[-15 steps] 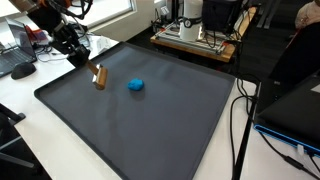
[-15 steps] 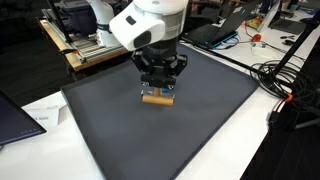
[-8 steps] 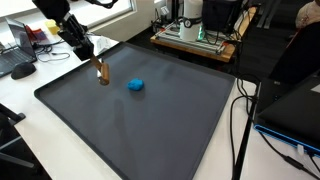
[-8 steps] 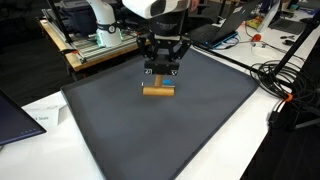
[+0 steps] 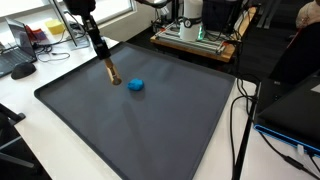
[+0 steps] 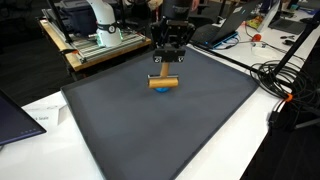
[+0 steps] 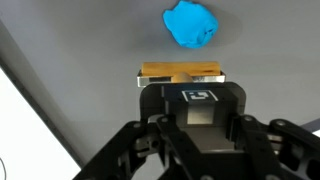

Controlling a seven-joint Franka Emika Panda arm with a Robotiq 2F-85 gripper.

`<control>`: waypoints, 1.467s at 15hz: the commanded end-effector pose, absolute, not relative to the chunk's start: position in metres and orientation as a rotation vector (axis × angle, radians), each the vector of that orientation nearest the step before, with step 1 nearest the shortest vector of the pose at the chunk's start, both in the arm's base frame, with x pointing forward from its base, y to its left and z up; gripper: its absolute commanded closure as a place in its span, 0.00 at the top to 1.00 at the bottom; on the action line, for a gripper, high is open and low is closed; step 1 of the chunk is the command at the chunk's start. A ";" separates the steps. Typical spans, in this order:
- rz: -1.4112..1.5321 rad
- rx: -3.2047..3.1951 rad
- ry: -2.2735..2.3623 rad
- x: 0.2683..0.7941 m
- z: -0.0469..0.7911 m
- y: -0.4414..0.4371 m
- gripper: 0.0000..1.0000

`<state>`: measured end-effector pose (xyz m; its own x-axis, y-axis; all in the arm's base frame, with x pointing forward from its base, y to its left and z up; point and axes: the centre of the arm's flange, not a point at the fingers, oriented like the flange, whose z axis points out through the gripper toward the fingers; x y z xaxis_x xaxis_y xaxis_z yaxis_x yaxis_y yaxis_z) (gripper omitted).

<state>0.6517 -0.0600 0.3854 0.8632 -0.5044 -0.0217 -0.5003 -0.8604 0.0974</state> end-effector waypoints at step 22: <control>0.342 2.917 0.385 0.559 0.379 0.083 0.47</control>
